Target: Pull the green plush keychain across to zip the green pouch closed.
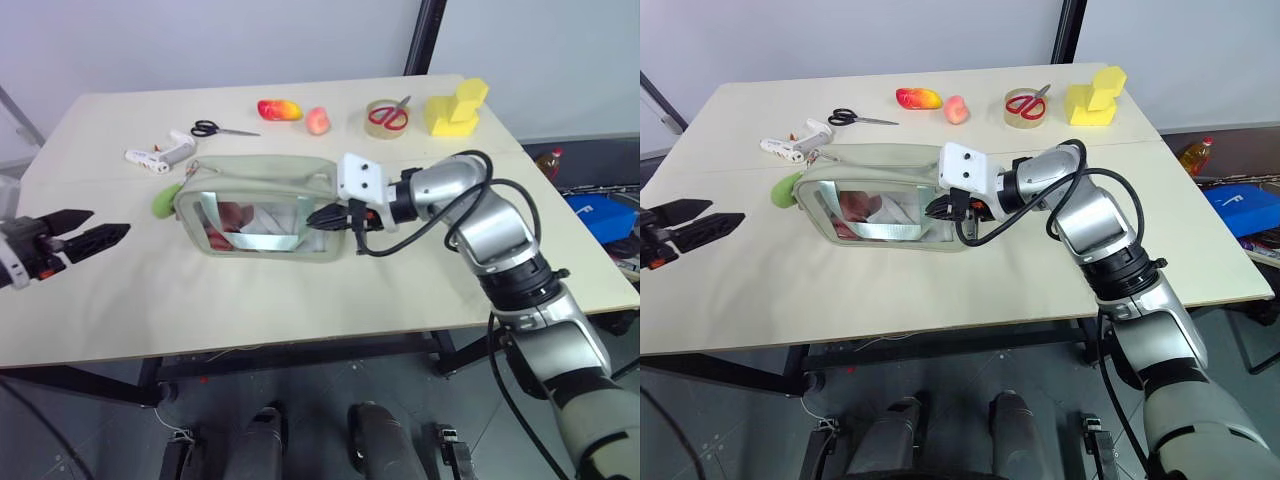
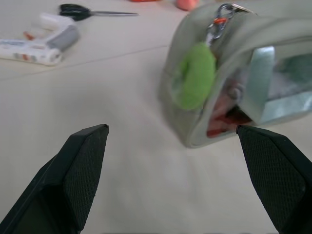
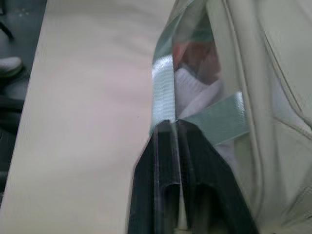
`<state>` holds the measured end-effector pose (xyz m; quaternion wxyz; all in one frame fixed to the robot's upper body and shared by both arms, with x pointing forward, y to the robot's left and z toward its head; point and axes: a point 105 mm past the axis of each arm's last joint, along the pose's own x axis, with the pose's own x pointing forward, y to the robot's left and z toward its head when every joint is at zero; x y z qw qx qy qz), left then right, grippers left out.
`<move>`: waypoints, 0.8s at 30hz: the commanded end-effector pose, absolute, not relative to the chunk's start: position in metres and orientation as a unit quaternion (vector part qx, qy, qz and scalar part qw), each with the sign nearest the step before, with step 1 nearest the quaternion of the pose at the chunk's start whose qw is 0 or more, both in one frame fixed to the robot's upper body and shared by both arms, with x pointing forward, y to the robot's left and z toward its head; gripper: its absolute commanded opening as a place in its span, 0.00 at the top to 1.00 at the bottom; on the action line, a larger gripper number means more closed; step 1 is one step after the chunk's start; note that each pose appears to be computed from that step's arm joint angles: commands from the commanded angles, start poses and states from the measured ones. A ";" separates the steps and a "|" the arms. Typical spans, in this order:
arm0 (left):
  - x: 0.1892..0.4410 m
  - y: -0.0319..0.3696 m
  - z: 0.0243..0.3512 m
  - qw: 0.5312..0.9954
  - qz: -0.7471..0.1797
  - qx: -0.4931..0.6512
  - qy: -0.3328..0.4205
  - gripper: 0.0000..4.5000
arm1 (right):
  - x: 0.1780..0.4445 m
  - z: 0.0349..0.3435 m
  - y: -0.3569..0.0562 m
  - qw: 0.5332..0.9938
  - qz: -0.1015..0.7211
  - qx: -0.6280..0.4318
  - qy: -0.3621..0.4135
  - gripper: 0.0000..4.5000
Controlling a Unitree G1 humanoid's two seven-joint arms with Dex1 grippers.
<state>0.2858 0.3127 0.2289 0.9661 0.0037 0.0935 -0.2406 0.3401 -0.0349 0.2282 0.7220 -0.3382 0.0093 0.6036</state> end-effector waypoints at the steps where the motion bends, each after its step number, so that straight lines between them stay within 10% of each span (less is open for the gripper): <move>1: 0.291 0.304 0.235 0.963 -0.256 0.023 0.079 0.00 | 0.340 0.240 -0.033 0.722 0.598 -0.348 -0.016 0.98; 12: 0.326 0.298 0.220 0.964 -0.252 0.037 0.075 0.00 | 0.339 0.242 -0.029 0.718 0.601 -0.350 -0.021 0.98; 15: 0.332 0.295 0.219 0.963 -0.257 0.035 0.071 0.19 | 0.339 0.244 -0.028 0.720 0.600 -0.348 -0.023 1.00; 22: 0.332 0.287 0.231 0.958 -0.280 0.042 0.057 0.98 | 0.337 0.250 -0.031 0.724 0.599 -0.341 -0.022 1.00; 24: 0.331 0.287 0.231 0.957 -0.282 0.043 0.059 0.99 | 0.336 0.253 -0.032 0.726 0.598 -0.339 -0.021 1.00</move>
